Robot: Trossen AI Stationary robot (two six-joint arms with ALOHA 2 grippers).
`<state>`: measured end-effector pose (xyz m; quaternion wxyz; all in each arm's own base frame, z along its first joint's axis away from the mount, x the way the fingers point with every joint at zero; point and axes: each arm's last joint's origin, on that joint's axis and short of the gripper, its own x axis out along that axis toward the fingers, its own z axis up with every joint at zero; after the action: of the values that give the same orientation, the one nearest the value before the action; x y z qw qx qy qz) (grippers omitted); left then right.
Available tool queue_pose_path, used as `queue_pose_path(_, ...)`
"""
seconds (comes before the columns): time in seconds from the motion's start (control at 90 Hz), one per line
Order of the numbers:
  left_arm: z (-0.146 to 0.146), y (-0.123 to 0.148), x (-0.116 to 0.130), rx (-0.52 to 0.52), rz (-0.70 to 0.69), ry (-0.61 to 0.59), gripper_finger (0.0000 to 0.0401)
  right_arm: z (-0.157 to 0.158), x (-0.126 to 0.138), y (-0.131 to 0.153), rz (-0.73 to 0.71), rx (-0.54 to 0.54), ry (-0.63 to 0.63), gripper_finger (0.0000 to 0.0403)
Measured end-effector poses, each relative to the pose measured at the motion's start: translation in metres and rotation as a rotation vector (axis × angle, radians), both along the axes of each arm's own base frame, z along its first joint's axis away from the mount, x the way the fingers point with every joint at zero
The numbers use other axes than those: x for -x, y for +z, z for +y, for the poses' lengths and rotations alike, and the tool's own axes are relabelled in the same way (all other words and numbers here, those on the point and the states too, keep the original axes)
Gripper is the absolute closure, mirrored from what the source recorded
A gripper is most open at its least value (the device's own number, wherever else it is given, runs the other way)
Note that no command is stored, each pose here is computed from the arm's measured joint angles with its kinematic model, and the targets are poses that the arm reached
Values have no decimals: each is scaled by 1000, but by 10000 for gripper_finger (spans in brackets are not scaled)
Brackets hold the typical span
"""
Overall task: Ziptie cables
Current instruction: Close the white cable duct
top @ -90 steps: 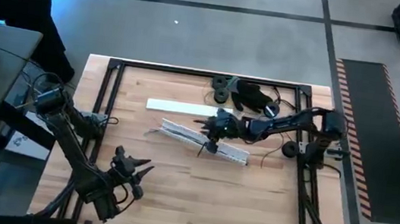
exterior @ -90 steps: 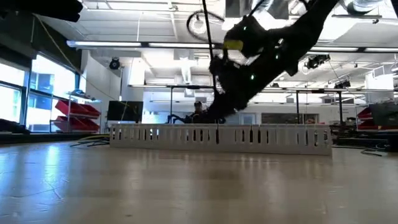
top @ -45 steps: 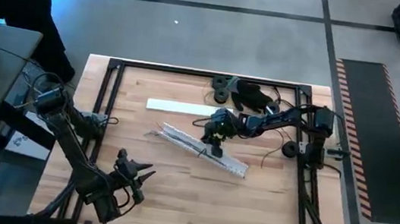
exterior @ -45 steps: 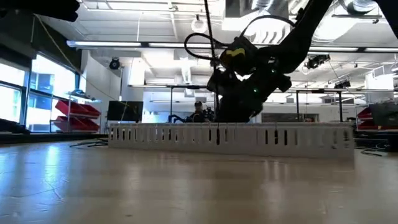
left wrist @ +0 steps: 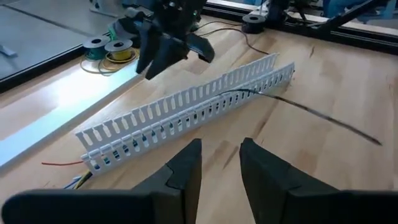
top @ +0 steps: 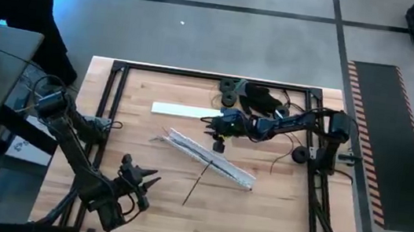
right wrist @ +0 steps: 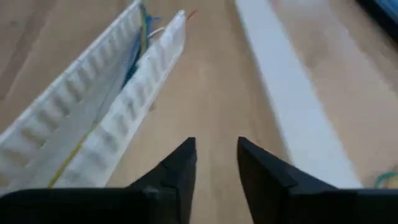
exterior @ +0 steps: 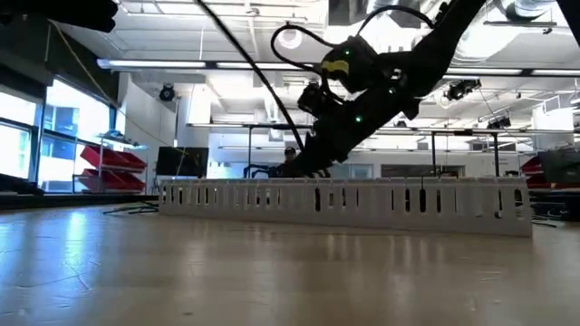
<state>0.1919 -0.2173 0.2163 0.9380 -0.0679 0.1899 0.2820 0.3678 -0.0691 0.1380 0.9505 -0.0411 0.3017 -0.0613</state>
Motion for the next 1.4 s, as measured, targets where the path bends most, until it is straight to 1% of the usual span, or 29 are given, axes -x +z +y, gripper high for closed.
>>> queue_pose_path(0.1,3,0,-3,-5,4,11,311,-15,-5,5,-12,19,-34,223)
queue_pose_path(0.167,9,-4,-7,-26,24,28,311,-23,-7,6,-6,0,-39,196)
queue_pose_path(0.267,31,-12,-18,-55,132,96,314,-29,-13,3,11,-14,-41,172)
queue_pose_path(0.378,65,-19,-35,-97,320,171,328,-22,-19,-9,39,-50,27,168)
queue_pose_path(0.467,93,-23,-50,-123,479,193,345,-10,-26,-20,57,-73,109,167)
queue_pose_path(0.556,116,-27,-61,-111,590,199,362,4,-35,-27,64,-83,177,167)
queue_pose_path(0.611,124,-26,-66,-108,618,187,372,12,-42,-34,70,-91,210,167)
queue_pose_path(0.767,123,-14,-79,-98,625,110,390,31,-53,-37,44,-90,419,167)
queue_pose_path(0.844,116,-10,-80,-75,621,78,393,34,-53,-32,35,-91,448,167)
queue_pose_path(0.956,103,-9,-75,-56,607,53,394,20,-51,-13,-7,-66,401,167)
queue_pose_path(1.044,90,-9,-69,-27,569,47,394,4,-48,-4,-16,-32,305,167)
queue_pose_path(1.156,72,-8,-60,-3,496,47,394,-20,-43,-5,19,-1,119,167)
queue_pose_path(1.244,57,-7,-51,8,423,48,394,-42,-38,-8,39,36,-1,166)
queue_pose_path(1.333,44,-6,-42,8,352,43,394,-60,-29,-15,99,19,-54,162)
queue_pose_path(1.4,37,-6,-36,6,310,34,394,-69,-25,-15,99,-15,-60,154)
